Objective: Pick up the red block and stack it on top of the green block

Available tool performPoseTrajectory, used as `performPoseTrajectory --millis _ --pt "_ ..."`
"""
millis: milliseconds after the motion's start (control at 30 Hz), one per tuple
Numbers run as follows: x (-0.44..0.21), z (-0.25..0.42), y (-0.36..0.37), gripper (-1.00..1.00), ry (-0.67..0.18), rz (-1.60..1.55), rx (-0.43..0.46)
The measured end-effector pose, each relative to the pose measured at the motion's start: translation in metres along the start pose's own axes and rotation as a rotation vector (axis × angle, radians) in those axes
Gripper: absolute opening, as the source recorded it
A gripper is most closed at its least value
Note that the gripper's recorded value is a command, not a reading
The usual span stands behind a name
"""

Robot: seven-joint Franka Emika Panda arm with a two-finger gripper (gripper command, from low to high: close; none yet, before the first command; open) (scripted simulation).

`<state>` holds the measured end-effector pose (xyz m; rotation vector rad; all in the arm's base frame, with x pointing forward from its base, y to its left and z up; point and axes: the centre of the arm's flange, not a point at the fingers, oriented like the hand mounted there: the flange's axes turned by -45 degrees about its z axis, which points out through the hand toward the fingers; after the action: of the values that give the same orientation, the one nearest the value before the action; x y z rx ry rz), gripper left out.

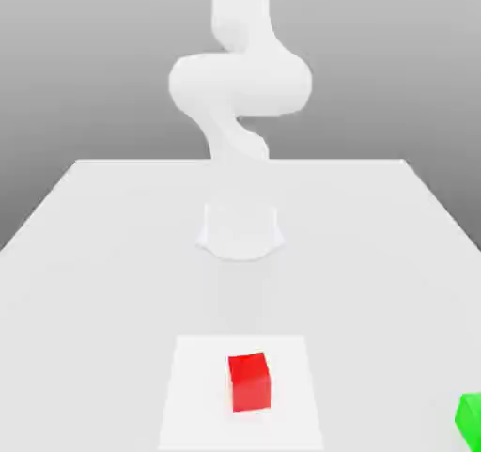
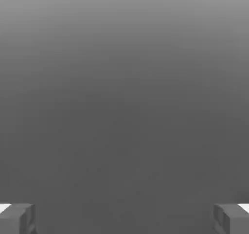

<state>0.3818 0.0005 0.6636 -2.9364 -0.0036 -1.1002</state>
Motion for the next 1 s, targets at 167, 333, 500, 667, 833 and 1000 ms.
performPoseTrajectory --millis 167,333,500,667,833,1000 --pt "-0.029 0.115 -0.002 0.0 -0.17 -0.032 0.012" --pt "-0.081 0.213 -0.005 0.0 -0.334 -0.063 0.023" --pt "-0.154 0.293 -0.007 0.0 -0.498 -0.096 0.034" --pt "-0.24 0.352 -0.009 0.0 -0.662 -0.13 0.044" --pt "-0.293 0.395 -0.008 0.0 -0.714 -0.14 0.047" --pt "-0.312 0.415 -0.008 -1.0 -0.716 -0.14 0.047"
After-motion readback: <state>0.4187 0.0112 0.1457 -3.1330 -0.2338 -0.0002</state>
